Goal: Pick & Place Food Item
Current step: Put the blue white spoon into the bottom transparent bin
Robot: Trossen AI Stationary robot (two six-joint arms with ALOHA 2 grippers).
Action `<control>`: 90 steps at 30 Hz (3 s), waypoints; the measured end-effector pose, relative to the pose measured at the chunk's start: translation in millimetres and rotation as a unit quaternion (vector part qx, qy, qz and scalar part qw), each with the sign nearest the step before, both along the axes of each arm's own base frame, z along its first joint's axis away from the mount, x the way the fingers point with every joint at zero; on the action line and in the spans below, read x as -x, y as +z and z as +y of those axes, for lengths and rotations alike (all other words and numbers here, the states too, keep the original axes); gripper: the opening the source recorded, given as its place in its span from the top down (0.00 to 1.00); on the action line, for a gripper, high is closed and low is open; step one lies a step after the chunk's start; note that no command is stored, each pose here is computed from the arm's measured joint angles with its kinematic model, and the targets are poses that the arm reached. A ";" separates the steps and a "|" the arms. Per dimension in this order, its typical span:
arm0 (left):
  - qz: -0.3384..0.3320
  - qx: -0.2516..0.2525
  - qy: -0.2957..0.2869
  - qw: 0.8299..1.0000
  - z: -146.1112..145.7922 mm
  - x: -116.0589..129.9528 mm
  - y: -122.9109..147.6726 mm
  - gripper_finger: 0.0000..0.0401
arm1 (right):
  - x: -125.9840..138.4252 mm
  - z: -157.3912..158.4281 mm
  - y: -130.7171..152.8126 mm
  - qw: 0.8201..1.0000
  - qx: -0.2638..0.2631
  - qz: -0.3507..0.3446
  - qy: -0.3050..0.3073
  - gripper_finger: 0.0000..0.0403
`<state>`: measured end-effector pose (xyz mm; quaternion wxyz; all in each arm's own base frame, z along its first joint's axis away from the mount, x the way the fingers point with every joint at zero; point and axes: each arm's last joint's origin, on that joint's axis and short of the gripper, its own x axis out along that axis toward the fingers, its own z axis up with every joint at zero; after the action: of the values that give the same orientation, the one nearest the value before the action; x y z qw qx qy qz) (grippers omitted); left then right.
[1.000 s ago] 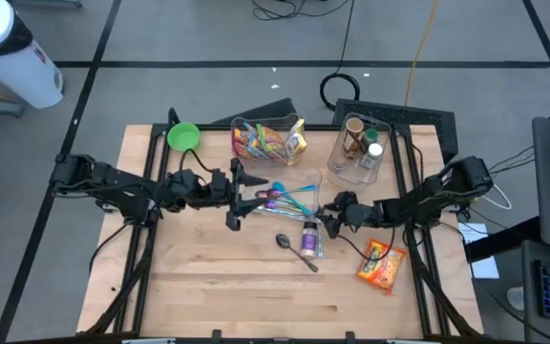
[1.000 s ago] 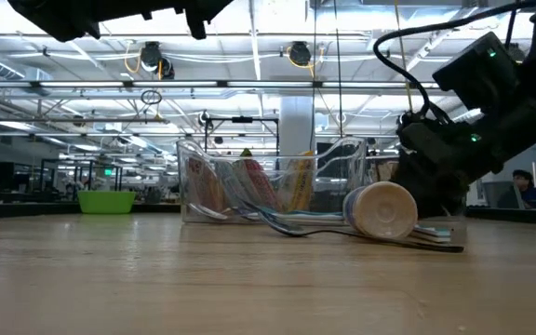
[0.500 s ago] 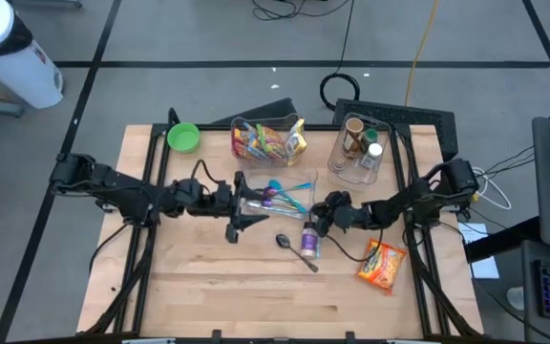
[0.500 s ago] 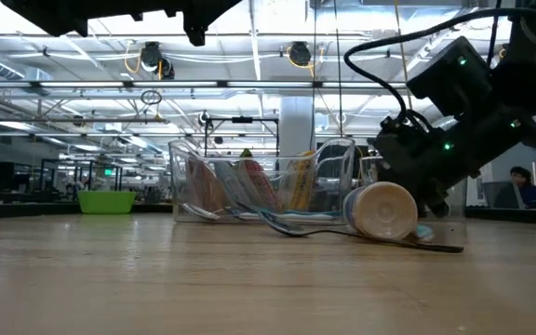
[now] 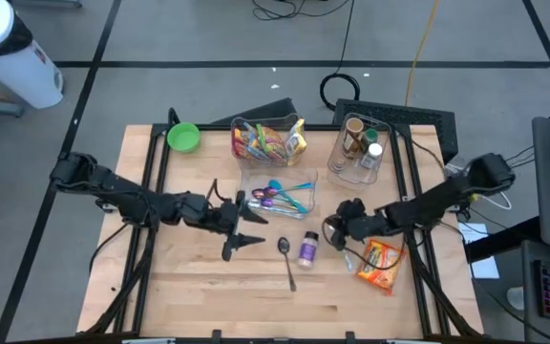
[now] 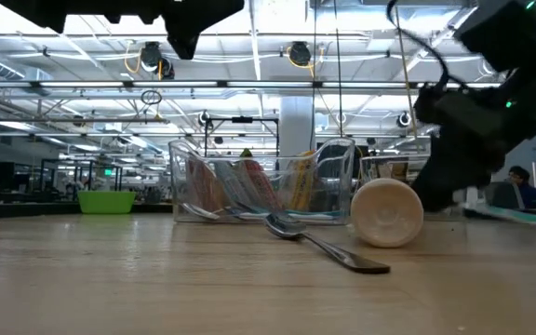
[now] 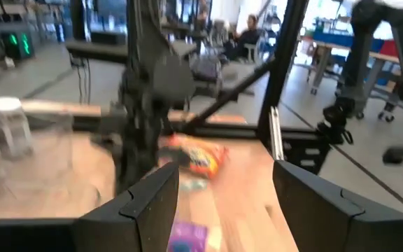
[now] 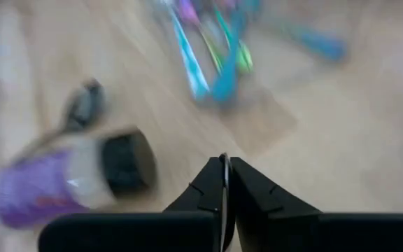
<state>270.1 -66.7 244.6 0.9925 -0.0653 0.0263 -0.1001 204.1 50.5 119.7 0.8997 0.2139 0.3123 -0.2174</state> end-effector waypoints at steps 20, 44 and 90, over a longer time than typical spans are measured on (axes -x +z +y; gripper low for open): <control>0.044 0.134 0.067 0.988 2.6 -10.3 -16.2 0.40 | 11.2 19.0 100.8 0.925 0.224 -0.281 0.127 1.00; 0.055 0.111 -0.043 0.991 6.0 -180.0 -40.0 0.40 | 2.3 19.5 106.0 0.902 0.182 -0.346 0.186 1.00; 0.055 0.039 0.182 0.981 68.2 -152.1 42.8 0.99 | 17.0 11.7 127.4 0.849 0.418 -0.292 0.140 0.43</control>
<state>422.2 1.4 287.4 0.9879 -0.1135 0.0643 0.0844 187.1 62.2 247.1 0.9747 -0.1745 -0.0587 -0.1268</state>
